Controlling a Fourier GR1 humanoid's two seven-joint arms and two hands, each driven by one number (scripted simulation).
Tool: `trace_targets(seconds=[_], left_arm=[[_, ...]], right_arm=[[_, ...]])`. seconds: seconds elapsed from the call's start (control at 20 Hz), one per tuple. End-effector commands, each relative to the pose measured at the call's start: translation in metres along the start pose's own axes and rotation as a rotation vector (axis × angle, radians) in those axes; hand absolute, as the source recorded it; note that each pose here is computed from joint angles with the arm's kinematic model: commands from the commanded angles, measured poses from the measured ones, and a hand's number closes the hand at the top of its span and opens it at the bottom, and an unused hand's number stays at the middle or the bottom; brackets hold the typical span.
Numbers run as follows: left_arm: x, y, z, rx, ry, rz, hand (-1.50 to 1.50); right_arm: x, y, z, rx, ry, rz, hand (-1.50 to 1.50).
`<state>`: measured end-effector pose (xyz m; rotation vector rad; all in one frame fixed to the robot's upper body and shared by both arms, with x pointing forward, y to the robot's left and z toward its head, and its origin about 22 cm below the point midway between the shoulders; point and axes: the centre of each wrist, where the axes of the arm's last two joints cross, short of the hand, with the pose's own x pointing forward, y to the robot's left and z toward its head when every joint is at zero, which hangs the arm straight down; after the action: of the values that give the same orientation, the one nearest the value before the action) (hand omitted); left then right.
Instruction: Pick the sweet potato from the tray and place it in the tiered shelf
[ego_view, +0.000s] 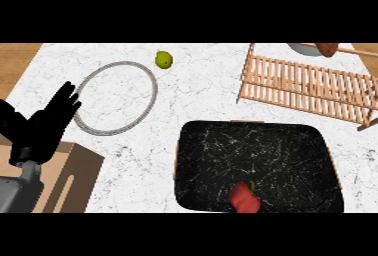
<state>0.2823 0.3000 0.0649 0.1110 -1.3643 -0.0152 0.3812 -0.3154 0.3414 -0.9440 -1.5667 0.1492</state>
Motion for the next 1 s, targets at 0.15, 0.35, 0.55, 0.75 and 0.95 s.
trace_targets(seconds=[0.15, 0.35, 0.55, 0.75, 0.95], left_arm=[[-0.075, -0.009, 0.022, -0.010, 0.246, 0.029, 0.00], [-0.065, -0.011, 0.020, 0.013, 0.243, 0.030, 0.00], [-0.069, -0.004, 0.014, 0.021, 0.244, 0.054, 0.00], [-0.070, -0.006, 0.022, 0.009, 0.238, 0.054, 0.00], [-0.072, 0.002, 0.023, 0.033, 0.252, 0.046, 0.00]], right_arm=[[0.006, -0.020, -0.006, -0.046, 0.025, -0.301, -1.50], [-0.002, -0.034, -0.009, -0.133, 0.061, -0.394, -1.50], [-0.005, -0.064, -0.007, -0.272, 0.059, -0.380, -1.50], [-0.019, -0.098, -0.011, -0.418, 0.136, -0.381, -1.50], [-0.045, -0.145, -0.002, -0.515, 0.180, -0.446, -1.50]])
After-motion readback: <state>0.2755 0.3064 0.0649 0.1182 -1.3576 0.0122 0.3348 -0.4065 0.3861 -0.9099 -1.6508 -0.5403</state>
